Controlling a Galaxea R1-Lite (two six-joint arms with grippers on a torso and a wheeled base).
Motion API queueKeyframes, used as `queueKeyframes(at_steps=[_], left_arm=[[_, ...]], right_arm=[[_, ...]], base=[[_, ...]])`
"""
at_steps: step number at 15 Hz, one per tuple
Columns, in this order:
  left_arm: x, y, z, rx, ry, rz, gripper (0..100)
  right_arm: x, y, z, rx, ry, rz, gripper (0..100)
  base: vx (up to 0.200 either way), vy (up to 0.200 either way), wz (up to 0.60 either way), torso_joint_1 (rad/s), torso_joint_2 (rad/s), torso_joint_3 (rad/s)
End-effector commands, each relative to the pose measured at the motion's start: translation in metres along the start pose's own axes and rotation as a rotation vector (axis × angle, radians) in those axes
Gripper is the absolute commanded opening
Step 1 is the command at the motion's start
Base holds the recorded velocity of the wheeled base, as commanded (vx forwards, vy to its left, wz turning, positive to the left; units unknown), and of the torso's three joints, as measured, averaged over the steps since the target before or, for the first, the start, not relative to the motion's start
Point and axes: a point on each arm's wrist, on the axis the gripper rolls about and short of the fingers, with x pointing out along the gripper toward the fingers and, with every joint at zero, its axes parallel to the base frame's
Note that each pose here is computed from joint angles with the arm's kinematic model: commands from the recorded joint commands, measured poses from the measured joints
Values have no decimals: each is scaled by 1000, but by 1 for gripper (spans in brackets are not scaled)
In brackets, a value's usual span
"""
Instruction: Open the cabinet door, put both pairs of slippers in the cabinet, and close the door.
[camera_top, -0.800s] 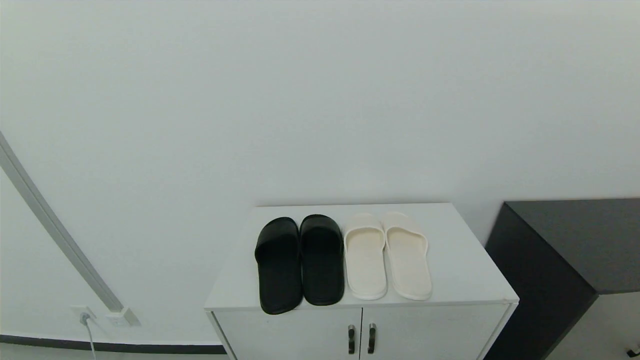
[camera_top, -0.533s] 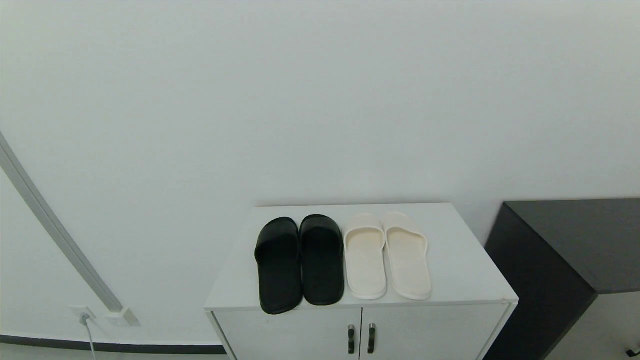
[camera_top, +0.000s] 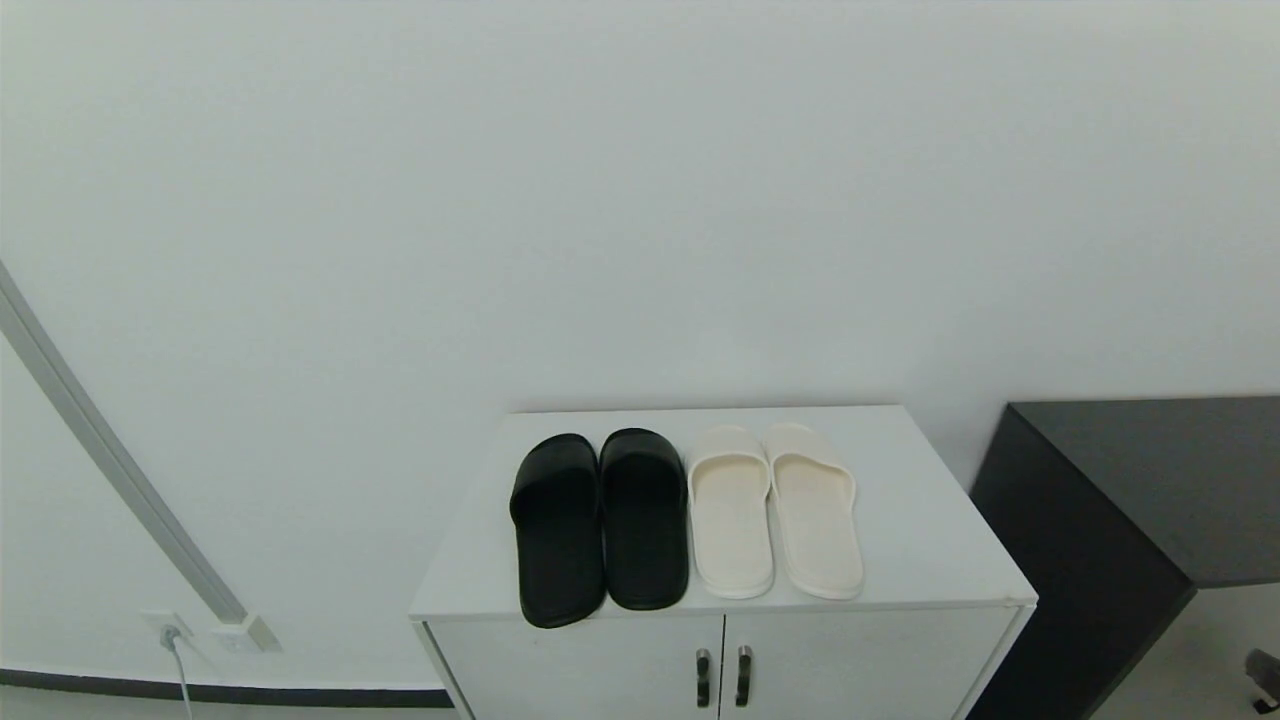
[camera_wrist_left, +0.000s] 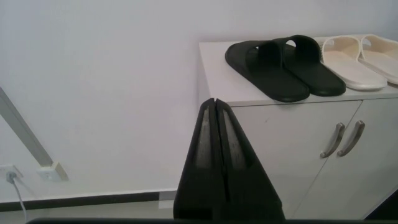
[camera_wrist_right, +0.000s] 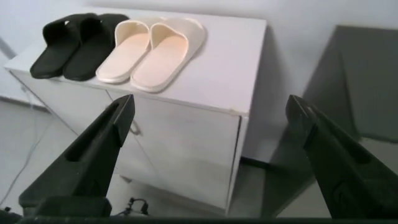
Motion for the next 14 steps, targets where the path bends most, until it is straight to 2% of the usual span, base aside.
queueKeyframes(at_steps=[1,8,10,14], left_arm=[[0,0,0,0,1,0,0],[0,0,0,0,1,0,0],[0,0,0,0,1,0,0],[0,0,0,0,1,0,0]], right_arm=[[57,5,18,1,119,78,100],[120,65,40,66,152,118,100],[150,90,40,86,179,54,100],[199,125,32,99,175,-64,100]], base=[[0,0,0,0,0,0],[0,0,0,0,0,0],[0,0,0,0,0,0],[0,0,0,0,0,0]])
